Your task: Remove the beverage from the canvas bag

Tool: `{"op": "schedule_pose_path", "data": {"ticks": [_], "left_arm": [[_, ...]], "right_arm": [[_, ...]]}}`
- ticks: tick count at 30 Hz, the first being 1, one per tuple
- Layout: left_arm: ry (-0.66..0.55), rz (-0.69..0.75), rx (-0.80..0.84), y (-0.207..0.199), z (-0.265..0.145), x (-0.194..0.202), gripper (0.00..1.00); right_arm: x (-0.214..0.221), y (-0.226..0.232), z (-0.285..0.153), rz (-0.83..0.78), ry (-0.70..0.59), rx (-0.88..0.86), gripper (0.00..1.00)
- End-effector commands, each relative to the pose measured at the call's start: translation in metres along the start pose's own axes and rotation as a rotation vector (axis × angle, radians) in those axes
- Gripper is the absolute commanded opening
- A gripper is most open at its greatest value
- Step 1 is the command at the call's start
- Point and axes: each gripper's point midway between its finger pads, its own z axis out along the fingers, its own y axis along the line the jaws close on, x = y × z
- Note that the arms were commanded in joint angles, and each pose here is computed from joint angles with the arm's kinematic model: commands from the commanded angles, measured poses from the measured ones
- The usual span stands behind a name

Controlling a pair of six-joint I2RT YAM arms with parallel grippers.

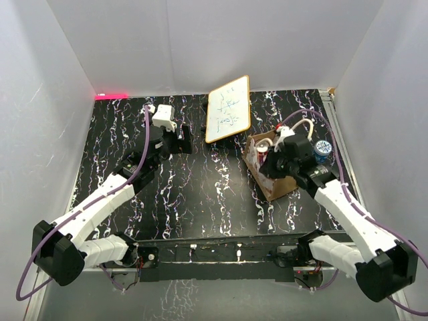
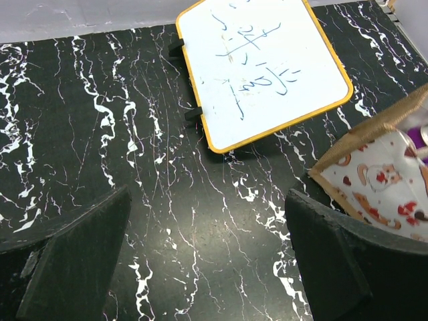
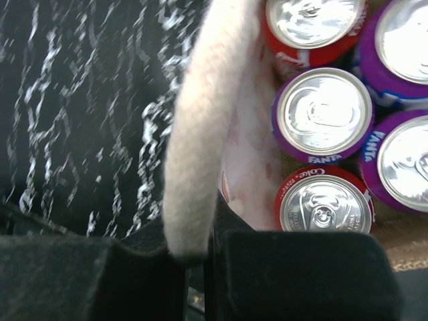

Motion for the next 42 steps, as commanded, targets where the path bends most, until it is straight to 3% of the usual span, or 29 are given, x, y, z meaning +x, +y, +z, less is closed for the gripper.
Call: {"op": "schedule_pose_path", "data": {"ticks": [1, 12, 20, 30, 34, 42], "left_arm": [[-0.046, -0.013, -0.013, 0.0, -0.003, -0.017, 0.97], [-0.003, 0.009, -0.087, 0.012, 0.008, -0.003, 0.97], [-0.072, 0.01, -0.173, 0.031, -0.003, -0.011, 0.97], [-0.055, 0.002, -0.148, 0.025, -0.001, -0.012, 0.97], [-0.054, -0.026, -0.083, 0.012, -0.004, -0.017, 0.97], [-0.027, -0.166, 0.052, -0.014, -0.031, -0.028, 0.97]], "right_arm": [[-0.024, 0.088, -0.032, -0.004, -0.154, -0.331, 0.09], [0.017, 0.181, -0.005, -0.062, -0.082, -0.535, 0.1], [0.023, 0.235, 0.007, -0.11, -0.07, -0.59, 0.15], [0.009, 0.203, 0.0, -0.152, -0.145, -0.43, 0.71], [-0.002, 0.183, -0.015, -0.14, -0.198, -0.359, 0.79], [-0.009, 0.15, -0.044, -0.104, -0.256, -0.268, 0.82]]}}
